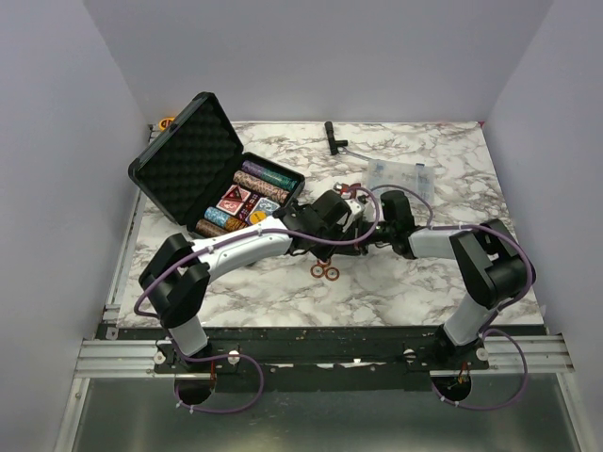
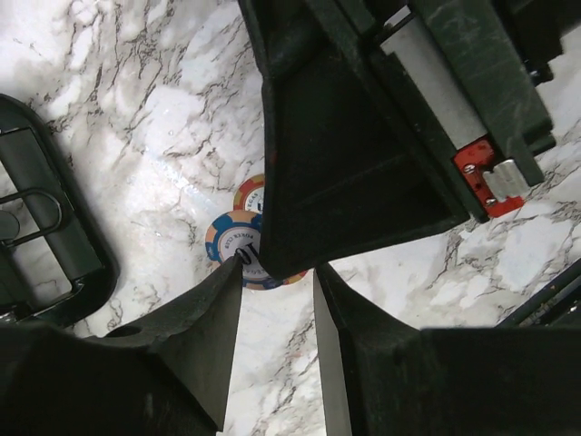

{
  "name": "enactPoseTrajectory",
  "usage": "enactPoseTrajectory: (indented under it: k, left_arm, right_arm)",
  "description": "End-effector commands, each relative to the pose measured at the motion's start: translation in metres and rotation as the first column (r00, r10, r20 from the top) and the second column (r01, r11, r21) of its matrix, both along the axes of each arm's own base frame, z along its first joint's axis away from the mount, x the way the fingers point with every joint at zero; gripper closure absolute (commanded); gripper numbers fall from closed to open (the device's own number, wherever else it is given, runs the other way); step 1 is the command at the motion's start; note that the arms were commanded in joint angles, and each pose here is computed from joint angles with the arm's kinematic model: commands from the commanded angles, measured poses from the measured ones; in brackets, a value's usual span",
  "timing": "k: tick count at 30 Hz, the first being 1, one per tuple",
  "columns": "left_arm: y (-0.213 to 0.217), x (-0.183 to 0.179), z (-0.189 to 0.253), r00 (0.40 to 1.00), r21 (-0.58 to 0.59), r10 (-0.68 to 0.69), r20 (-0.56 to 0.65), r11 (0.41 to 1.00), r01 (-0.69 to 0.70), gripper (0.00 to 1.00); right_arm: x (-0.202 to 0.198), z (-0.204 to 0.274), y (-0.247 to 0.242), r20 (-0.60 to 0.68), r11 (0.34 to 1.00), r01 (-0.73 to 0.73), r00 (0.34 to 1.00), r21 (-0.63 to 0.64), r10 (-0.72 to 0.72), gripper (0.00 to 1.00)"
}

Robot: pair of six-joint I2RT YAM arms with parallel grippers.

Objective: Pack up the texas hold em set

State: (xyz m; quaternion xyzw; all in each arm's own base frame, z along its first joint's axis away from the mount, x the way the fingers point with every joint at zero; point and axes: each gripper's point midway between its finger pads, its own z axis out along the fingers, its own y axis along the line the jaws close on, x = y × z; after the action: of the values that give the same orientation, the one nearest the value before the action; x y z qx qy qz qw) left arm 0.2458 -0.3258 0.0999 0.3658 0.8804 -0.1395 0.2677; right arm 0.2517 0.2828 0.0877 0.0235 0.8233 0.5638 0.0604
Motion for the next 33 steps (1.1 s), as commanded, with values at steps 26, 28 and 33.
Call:
enactPoseTrajectory:
  k: [26, 28, 33]
  left_arm:
    - [0.072, -0.011, 0.125, 0.913, -0.758, 0.007, -0.408, 0.555, -0.342, 0.18]
    - [0.073, -0.014, 0.133, 0.908, -0.802, -0.053, -0.416, 0.493, -0.338, 0.20]
    - [0.069, -0.025, 0.147, 0.910, -0.863, -0.158, -0.382, 0.414, -0.290, 0.25]
  right_arm:
    - [0.004, 0.064, 0.013, 0.278, 0.979, -0.014, 0.960, 0.202, -0.044, 1.00]
    - [-0.004, 0.085, 0.016, 0.326, 0.961, -0.034, 0.944, 0.273, -0.059, 1.00]
    - [-0.017, 0.119, 0.026, 0.365, 0.921, -0.063, 0.927, 0.384, -0.089, 1.00]
